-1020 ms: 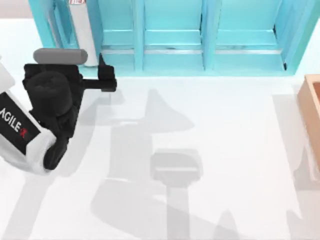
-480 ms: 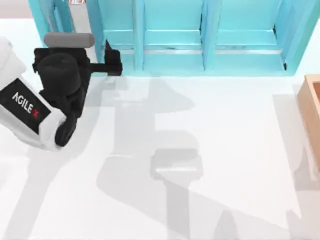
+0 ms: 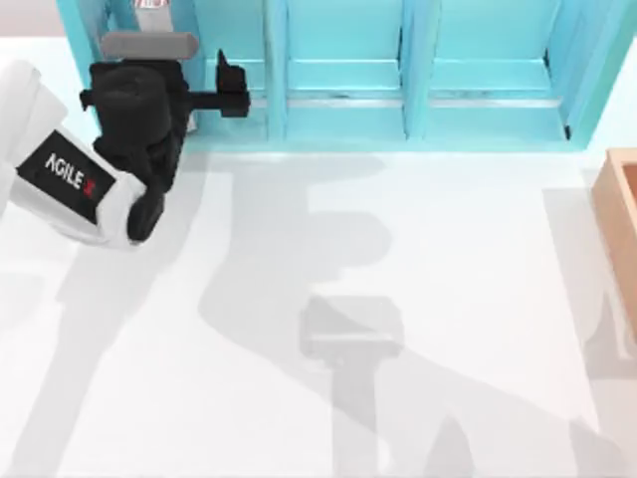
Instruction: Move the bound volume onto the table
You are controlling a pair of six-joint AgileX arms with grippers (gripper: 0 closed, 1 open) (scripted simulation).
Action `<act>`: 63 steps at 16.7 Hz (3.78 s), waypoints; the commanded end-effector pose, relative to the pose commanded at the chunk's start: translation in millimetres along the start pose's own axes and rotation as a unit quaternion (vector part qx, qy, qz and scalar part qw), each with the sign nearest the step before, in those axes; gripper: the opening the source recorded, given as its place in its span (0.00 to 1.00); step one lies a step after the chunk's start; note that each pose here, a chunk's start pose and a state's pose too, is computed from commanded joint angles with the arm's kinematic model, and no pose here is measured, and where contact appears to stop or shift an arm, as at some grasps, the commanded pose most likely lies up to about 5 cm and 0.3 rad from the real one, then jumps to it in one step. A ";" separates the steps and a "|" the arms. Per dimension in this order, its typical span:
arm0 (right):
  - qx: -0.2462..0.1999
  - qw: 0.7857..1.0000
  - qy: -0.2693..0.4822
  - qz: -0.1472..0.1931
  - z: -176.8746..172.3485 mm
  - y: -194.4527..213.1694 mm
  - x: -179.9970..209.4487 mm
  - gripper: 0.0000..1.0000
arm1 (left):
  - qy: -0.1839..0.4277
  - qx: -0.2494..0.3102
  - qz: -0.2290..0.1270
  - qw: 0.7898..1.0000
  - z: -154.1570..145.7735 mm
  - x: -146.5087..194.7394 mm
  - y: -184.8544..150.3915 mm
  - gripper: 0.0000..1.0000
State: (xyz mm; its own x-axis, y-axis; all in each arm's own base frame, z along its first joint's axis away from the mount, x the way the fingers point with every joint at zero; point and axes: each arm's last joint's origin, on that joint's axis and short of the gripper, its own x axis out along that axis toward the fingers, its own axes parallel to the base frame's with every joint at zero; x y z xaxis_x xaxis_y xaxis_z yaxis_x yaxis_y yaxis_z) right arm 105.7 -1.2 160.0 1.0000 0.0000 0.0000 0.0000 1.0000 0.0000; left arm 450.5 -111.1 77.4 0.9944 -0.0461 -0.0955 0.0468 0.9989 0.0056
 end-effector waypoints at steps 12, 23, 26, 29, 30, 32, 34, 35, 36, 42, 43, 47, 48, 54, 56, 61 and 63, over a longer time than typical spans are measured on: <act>0.000 1.000 0.000 0.000 0.0 0.0 0.0 1.00 | 0.000 0.000 0.000 1.000 0.0 0.0 0.0 0.32; 0.000 1.000 0.000 0.000 0.0 0.0 0.0 1.00 | 0.000 0.000 0.000 1.000 0.0 0.0 0.0 0.00; 0.000 1.000 0.000 0.000 0.0 0.0 0.0 1.00 | 0.000 0.000 -0.003 1.000 1.0 -0.8 -2.3 0.00; 0.000 1.000 0.000 0.000 0.0 0.0 0.0 1.00 | 0.002 0.000 -0.002 1.000 17.7 -9.0 -6.1 0.00; 0.000 1.000 0.000 0.000 0.0 0.0 0.0 1.00 | 0.003 -0.001 -0.001 1.000 28.2 -14.7 -8.1 0.00; 0.000 1.000 0.000 0.000 0.0 0.0 0.0 1.00 | 0.005 -0.002 0.001 1.000 56.2 -31.9 -12.0 0.00; 0.000 1.000 0.000 0.000 0.0 0.0 0.0 1.00 | 0.001 -0.003 0.002 1.000 91.0 -57.4 -15.1 0.00; 0.000 1.000 0.000 0.000 0.0 0.0 0.0 1.00 | -0.002 -0.004 0.002 1.000 108.7 -73.1 -16.0 0.00; 0.000 1.000 0.000 0.000 0.0 0.0 0.0 1.00 | -0.005 -0.005 0.002 1.000 125.4 -90.3 -16.4 0.00; 0.000 1.000 0.000 0.000 0.0 0.0 0.0 1.00 | -0.011 -0.005 -0.001 1.000 179.7 -190.5 -9.9 0.00; 0.000 1.000 0.000 0.000 0.0 0.0 0.0 1.00 | -0.008 -0.004 -0.002 1.000 180.7 -200.9 -8.7 0.00; 0.000 1.000 0.000 0.000 0.0 0.0 0.0 1.00 | 0.000 0.000 -0.003 1.000 180.5 -218.7 -6.5 0.00; 0.000 1.000 0.000 0.000 0.0 0.0 0.0 1.00 | 0.000 0.000 -0.003 1.000 180.5 -218.7 -6.5 0.00; 0.000 1.000 0.000 0.000 0.0 0.0 0.0 1.00 | 0.008 -0.022 -0.004 1.000 178.9 -216.8 -11.6 0.00; 0.000 1.000 0.000 0.000 0.0 0.0 0.0 1.00 | 0.022 -0.057 -0.007 0.998 176.5 -215.7 -20.9 0.00; 0.000 1.000 0.000 0.000 0.0 0.0 0.0 1.00 | 0.089 -0.177 0.006 0.980 156.9 -212.0 -59.2 0.00; 0.000 1.000 0.000 0.000 0.0 0.0 0.0 1.00 | 0.120 -0.228 0.025 0.966 144.0 -212.1 -79.1 0.00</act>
State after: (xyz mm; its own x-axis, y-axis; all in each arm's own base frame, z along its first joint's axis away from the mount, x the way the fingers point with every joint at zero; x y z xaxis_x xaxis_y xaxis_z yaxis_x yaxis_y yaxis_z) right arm 105.7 -1.2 160.0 1.0000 0.0000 0.0000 0.0000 1.0000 0.0000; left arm 249.6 -181.7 240.5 0.9411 -0.0496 -0.3344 -0.1009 0.9029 -0.4178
